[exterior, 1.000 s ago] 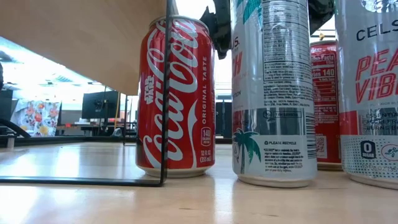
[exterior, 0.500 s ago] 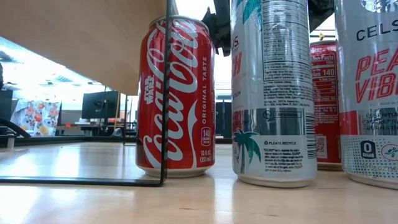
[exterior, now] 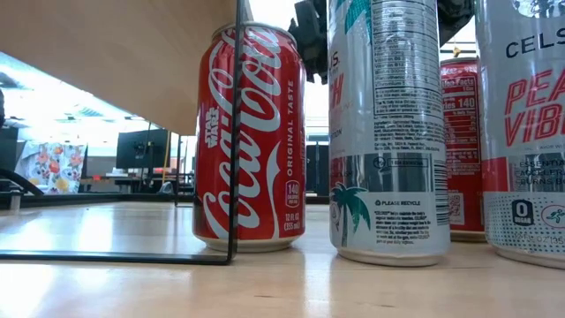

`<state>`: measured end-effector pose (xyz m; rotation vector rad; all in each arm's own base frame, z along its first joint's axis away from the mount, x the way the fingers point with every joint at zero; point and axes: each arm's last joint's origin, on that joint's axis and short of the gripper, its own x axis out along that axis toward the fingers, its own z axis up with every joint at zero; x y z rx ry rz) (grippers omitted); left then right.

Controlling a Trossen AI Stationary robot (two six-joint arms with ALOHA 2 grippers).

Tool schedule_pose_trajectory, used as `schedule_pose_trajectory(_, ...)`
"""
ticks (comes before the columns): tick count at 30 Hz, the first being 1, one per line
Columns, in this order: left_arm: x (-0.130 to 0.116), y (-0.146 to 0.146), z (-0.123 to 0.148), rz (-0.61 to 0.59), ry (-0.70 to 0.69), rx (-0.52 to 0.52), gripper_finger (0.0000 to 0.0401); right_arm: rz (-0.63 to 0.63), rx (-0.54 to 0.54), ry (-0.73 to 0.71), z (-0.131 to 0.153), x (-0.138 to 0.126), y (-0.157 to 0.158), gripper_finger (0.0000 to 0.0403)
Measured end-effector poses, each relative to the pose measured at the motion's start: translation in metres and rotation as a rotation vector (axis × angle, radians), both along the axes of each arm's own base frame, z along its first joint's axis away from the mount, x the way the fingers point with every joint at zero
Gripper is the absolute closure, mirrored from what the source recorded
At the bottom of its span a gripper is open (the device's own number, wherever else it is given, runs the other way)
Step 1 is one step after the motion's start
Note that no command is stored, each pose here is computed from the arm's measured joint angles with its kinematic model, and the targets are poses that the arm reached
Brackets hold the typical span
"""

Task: Place canned beverage on shelf
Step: Put the silver soda can on the shelf aligned with the other silver soda can, then put the orange soda can on the shelf aligned with the other orange soda can

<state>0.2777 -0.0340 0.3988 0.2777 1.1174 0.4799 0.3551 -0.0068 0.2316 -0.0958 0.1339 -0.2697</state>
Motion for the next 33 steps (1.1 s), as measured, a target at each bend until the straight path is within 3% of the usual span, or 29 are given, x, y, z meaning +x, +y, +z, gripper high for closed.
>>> schedule_pose_trajectory(11,0.001,0.02,0.0,0.086,-0.003,0.043,0.0014,-0.044,0.041,-0.021,0.001,0.0,-0.008,0.0138)
schedule_pose_trajectory(19,0.002,0.031,0.0,0.119,0.0,0.045,0.0014,0.069,0.068,-0.022,0.001,0.001,0.002,0.0139)
schedule_pose_trajectory(27,0.001,0.029,0.0,0.095,0.016,0.053,0.0014,0.157,0.05,-0.007,0.0,0.001,0.007,0.0139)
schedule_pose_trajectory(33,-0.001,0.018,0.001,0.052,0.037,0.056,0.0014,0.148,0.078,0.024,0.005,-0.005,0.002,0.0139)
